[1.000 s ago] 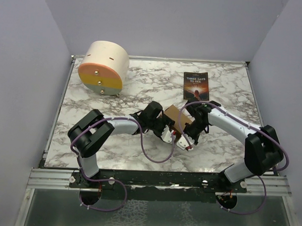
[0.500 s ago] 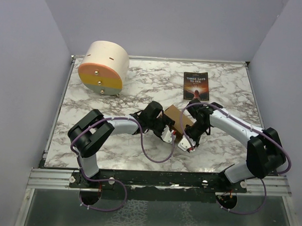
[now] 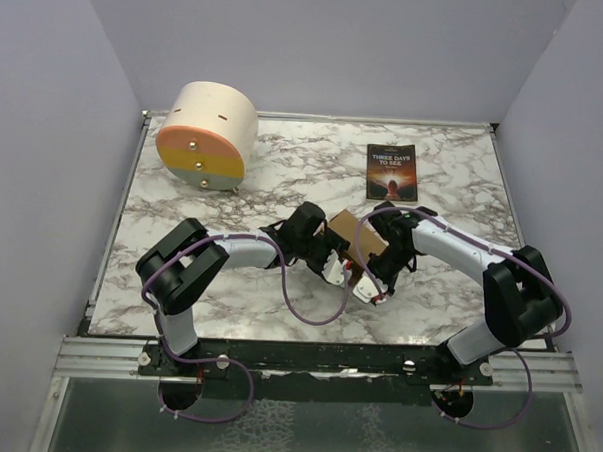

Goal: Fold the paper box

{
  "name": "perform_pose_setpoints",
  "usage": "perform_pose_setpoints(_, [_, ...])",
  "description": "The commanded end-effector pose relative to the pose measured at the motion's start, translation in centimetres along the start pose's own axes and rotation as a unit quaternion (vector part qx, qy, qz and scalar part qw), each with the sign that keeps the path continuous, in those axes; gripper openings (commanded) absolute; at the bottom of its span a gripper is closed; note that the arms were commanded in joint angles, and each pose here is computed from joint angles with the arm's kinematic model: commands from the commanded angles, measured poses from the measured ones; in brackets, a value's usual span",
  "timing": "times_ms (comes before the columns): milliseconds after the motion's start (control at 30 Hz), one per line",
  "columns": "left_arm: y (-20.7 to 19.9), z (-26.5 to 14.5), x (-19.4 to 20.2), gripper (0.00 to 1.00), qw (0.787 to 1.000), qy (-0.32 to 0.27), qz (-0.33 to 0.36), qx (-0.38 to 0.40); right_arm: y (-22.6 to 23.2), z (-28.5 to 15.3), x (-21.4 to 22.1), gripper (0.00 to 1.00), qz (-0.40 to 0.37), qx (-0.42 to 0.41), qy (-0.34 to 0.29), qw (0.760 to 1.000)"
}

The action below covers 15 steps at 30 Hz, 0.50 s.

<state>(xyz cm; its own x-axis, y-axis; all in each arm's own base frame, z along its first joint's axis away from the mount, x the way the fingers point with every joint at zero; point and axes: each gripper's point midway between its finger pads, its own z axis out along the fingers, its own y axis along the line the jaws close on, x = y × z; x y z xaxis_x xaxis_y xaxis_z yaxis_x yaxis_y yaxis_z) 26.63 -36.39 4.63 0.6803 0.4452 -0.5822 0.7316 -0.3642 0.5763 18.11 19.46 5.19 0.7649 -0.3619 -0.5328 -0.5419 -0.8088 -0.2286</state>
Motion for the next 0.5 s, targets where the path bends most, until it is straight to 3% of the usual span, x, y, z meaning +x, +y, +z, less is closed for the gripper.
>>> perform_pose_setpoints(0, [-6.9, 0.3, 2.6, 0.61, 0.991, 0.034, -0.09, 0.097, -2.4, 0.2, -0.1, 0.16, -0.188, 0.018, -0.006, 0.982])
perform_pose_setpoints(467, [-6.9, 0.3, 2.6, 0.61, 0.991, 0.035, -0.09, 0.097, -3.1, -0.6, -2.0, 0.22, -0.199, 0.038, -0.033, 0.979])
